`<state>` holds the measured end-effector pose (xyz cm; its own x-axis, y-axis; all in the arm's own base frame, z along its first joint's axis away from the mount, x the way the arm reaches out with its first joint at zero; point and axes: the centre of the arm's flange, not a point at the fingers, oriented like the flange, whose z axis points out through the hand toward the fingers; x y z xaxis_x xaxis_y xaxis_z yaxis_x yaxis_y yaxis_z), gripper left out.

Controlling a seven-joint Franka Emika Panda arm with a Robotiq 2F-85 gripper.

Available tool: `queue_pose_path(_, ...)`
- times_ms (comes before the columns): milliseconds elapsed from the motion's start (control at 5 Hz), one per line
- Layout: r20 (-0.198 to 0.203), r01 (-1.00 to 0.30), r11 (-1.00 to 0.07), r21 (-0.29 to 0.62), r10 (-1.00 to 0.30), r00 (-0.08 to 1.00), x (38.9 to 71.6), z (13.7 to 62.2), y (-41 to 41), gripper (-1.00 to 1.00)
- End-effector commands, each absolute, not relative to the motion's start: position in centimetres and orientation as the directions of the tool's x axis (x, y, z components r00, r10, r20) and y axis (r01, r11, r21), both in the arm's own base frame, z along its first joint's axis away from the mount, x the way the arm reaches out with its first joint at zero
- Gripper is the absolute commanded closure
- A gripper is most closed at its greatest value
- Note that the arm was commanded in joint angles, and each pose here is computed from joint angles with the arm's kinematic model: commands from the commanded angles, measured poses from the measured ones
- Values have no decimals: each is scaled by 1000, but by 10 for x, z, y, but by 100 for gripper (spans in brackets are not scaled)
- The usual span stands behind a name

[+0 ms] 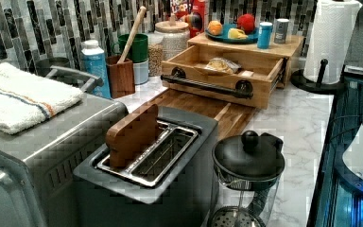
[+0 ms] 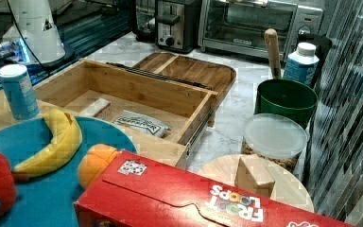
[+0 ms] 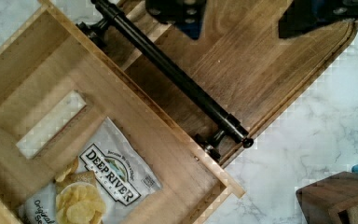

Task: Close the drawer.

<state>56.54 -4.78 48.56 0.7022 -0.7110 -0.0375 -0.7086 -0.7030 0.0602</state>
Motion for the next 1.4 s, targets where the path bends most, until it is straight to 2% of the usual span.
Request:
queue_pose_path(200,-41,-708,-704,63,-710,703,566,483,-52,100)
queue_pose_path(400,-41,-708,-704,63,-710,703,566,483,-52,100)
queue_pose_path(600,-10,-581,-813,28,-582,813,551,476,-31,-100)
queue_pose_path(800,63,-416,-909,-7,-416,907,533,459,1,-100)
queue_pose_path(1000,78,-239,-970,-36,-241,967,519,443,24,-100)
queue_pose_path(1200,52,-148,-989,-3,-148,988,514,436,47,-100)
queue_pose_path(1400,54,-89,-996,8,-88,995,509,423,60,-100)
